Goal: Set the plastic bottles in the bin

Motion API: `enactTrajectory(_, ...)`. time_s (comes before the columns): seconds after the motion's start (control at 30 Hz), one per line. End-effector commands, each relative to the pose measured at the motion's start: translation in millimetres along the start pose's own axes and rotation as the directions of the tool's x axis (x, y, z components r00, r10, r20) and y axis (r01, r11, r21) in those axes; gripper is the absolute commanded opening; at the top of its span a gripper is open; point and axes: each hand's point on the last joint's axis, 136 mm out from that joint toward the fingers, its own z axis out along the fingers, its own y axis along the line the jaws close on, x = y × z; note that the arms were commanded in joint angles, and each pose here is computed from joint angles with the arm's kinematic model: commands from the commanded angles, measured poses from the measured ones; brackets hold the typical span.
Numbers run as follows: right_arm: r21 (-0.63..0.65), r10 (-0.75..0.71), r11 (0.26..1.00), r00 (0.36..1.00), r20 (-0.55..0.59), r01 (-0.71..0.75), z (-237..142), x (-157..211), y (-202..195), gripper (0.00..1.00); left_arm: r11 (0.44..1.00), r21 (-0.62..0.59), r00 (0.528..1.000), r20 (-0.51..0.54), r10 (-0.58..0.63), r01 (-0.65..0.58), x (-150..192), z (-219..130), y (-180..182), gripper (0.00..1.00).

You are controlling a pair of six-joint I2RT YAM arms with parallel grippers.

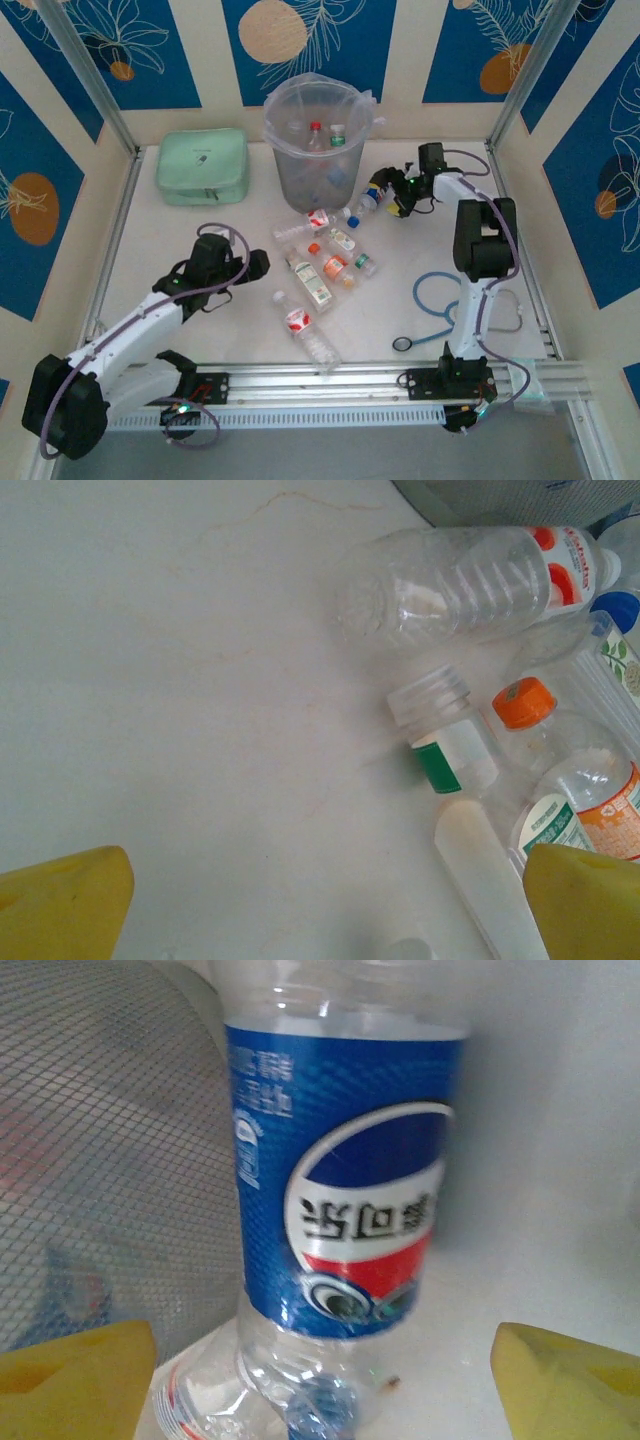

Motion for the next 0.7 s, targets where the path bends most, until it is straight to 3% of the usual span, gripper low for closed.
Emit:
enactTrajectory(0.0, 0.025, 0.033, 0.999, 0.999, -0.009, -0.033, 8, -8, 1, 0.88, 0.998, 0.042, 0.998, 0.02, -0.053, 0.052, -2, 1, -3, 0.99)
enactTrajectory(0.17, 0.077, 0.076, 0.994, 0.997, -0.011, -0.075, 18, -16, -8, 0.87, 0.997, 0.056, 0.998, 0.005, -0.063, 0.062, -3, 2, -8, 0.99)
enactTrajectory(0.43, 0.107, 0.078, 0.991, 0.997, -0.01, -0.077, 30, -24, -13, 0.76, 1.0, 0.01, 0.998, 0.06, 0.016, -0.017, -24, -13, -6, 0.99)
enactTrajectory(0.67, 0.082, 0.054, 0.995, 0.998, -0.011, -0.053, 30, -30, -18, 0.65, 0.999, 0.0, 0.997, 0.061, -0.045, 0.045, -7, -6, 9, 0.99)
